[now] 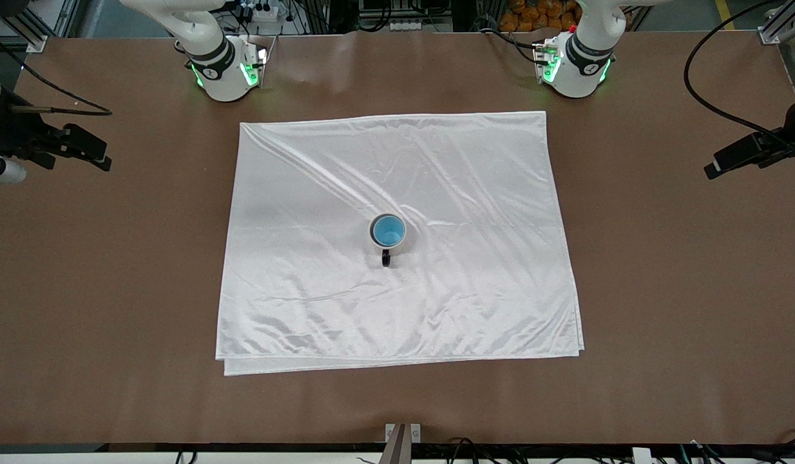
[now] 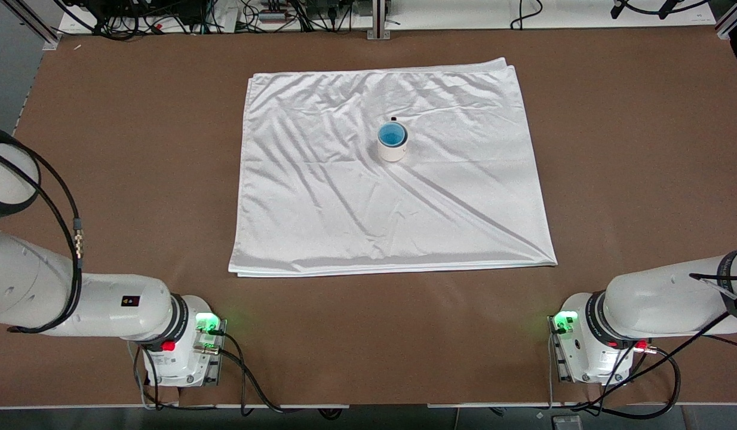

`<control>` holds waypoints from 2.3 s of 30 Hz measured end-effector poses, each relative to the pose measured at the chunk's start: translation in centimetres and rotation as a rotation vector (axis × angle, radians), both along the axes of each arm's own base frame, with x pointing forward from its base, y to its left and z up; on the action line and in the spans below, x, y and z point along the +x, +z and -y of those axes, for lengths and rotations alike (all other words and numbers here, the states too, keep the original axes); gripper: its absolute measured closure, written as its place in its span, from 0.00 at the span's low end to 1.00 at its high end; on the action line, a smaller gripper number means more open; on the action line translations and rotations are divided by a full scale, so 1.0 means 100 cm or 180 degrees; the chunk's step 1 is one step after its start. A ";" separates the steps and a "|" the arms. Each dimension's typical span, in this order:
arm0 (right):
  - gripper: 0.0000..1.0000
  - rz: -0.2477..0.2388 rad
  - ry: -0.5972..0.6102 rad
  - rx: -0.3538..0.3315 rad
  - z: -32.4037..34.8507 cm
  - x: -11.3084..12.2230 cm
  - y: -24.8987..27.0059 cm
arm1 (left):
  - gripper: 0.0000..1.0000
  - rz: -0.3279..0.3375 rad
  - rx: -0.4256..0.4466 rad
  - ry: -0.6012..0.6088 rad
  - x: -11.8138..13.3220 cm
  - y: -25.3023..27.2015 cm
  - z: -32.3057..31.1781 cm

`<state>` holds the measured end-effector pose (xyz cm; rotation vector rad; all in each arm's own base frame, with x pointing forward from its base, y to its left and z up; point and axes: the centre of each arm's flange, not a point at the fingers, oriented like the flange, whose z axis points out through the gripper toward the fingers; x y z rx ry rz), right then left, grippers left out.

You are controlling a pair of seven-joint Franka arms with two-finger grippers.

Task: Place blue cup into white mug on cloth

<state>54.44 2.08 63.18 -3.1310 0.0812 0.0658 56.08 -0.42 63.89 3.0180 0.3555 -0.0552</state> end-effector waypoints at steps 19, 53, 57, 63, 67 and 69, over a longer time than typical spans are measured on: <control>0.00 0.0014 0.0008 0.0001 0.000 0.000 0.000 | 0.00 -0.0038 0.0235 -0.0093 -0.001 -0.007 0.002; 0.00 0.0048 0.0014 0.0005 0.012 0.002 0.001 | 0.00 0.0155 0.0286 -0.0287 0.014 -0.016 0.004; 0.00 0.0048 0.0015 0.0005 0.012 0.002 0.001 | 0.00 0.0154 0.0286 -0.0293 0.014 -0.016 0.004; 0.00 0.0048 0.0016 0.0005 0.012 0.002 0.001 | 0.00 0.0146 0.0286 -0.0295 0.015 -0.017 0.004; 0.00 0.0048 0.0017 0.0005 0.012 0.002 0.001 | 0.00 0.0140 0.0286 -0.0295 0.016 -0.018 0.004; 0.00 0.0048 0.0017 0.0005 0.012 0.002 0.001 | 0.00 0.0140 0.0286 -0.0295 0.016 -0.019 0.004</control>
